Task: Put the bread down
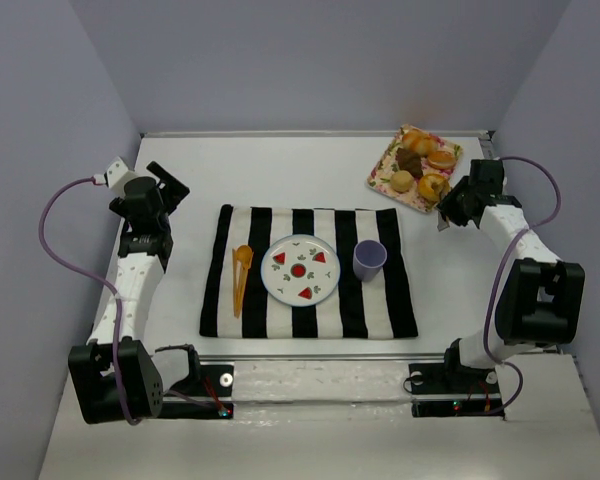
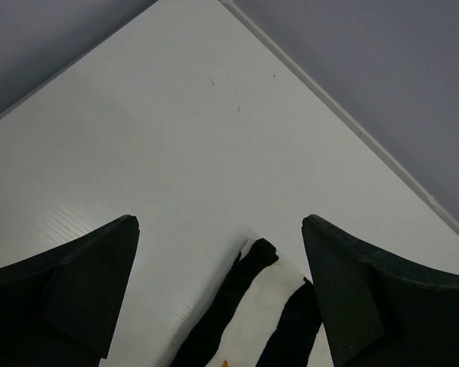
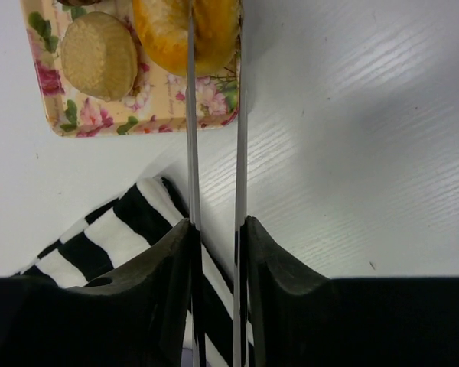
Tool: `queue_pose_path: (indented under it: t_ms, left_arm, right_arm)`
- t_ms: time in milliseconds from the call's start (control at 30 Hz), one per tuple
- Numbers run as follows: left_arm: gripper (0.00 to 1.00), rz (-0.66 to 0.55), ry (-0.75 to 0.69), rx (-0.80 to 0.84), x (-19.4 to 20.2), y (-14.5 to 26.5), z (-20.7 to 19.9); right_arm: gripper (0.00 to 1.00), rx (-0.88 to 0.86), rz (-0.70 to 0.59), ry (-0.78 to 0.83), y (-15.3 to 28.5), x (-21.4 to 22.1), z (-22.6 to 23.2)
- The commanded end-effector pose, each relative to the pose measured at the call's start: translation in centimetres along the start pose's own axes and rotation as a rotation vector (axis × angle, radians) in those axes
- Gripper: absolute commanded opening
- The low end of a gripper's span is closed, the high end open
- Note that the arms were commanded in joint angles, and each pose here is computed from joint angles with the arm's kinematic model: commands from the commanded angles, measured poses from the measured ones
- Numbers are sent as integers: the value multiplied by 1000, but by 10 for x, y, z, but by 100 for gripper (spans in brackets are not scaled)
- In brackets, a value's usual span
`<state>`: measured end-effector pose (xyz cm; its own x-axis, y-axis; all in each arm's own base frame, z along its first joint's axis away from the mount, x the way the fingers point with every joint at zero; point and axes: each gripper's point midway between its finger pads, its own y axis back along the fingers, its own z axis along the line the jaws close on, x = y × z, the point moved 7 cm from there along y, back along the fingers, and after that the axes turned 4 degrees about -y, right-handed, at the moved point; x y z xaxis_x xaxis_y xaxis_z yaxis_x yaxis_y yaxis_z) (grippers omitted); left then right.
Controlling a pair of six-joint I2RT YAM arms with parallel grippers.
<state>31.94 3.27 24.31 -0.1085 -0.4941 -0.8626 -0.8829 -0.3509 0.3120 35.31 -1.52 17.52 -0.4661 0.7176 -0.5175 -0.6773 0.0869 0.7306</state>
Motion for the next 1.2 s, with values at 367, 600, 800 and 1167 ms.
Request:
queue_pose_path:
  t_ms: [367, 600, 800, 1167]
  left_arm:
    - [99, -75, 32, 52, -25, 17, -8]
    - [99, -55, 39, 84, -22, 22, -9]
    - [99, -33, 37, 84, -17, 27, -7]
    - [99, -25, 31, 89, -13, 42, -1]
  right_arm:
    - [7, -155, -208, 73, 70, -40, 26]
    - [7, -564, -123, 318, 145, -11, 56]
    - [9, -793, 73, 694, 178, 62, 93]
    - [10, -819, 398, 1014, 163, 169, 93]
